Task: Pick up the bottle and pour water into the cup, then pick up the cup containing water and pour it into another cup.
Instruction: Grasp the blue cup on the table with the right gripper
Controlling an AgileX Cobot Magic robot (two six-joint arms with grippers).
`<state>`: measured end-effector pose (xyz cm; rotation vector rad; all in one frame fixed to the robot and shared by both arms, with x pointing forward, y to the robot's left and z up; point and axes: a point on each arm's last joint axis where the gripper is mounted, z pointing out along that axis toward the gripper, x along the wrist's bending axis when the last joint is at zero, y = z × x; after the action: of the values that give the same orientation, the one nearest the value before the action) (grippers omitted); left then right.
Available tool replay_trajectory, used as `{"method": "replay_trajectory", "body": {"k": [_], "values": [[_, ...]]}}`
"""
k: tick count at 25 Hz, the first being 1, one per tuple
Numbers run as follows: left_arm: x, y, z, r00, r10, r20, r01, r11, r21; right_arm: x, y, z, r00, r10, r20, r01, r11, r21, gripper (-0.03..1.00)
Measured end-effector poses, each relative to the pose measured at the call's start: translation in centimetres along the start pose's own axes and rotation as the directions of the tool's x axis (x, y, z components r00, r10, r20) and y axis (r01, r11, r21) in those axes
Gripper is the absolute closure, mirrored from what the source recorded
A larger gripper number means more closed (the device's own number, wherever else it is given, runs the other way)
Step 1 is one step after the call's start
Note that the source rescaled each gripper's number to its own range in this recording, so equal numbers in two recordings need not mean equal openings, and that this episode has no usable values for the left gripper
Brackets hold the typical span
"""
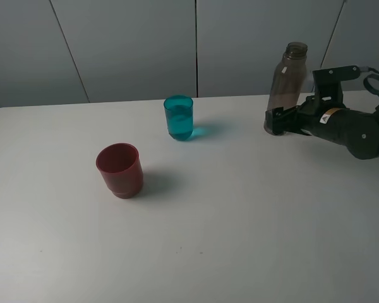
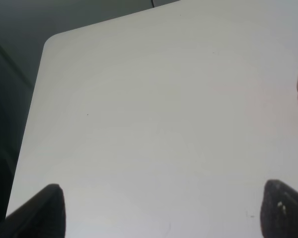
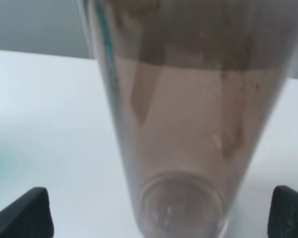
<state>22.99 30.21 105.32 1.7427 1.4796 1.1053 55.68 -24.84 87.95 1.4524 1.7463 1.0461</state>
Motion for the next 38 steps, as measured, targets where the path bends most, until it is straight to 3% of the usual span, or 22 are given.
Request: {"method": "replay_trajectory", "body": {"k": [4,10,15,21,38], "values": [[0.0,0.0,0.0,1.000,0.000,0.000,0.000,1.000,0.000,0.4,0.0,-3.1,0.999,-0.031,-0.024,0.031,1.000,-0.006,0.17],[0.0,0.0,0.0,1.000,0.000,0.000,0.000,1.000,0.000,1.9,0.3,-6.8,0.979,-0.139,-0.151,0.134,0.990,-0.048,0.17],[0.0,0.0,0.0,1.000,0.000,0.000,0.000,1.000,0.000,3.0,-0.2,-7.5,0.949,-0.190,-0.251,0.185,0.982,-0.046,0.17],[0.0,0.0,0.0,1.000,0.000,0.000,0.000,1.000,0.000,4.8,-0.2,-7.6,0.929,-0.222,-0.296,0.209,0.975,-0.075,0.17],[0.0,0.0,0.0,1.000,0.000,0.000,0.000,1.000,0.000,11.1,-0.8,0.8,0.880,-0.242,-0.408,0.239,0.969,-0.060,0.17]]}}
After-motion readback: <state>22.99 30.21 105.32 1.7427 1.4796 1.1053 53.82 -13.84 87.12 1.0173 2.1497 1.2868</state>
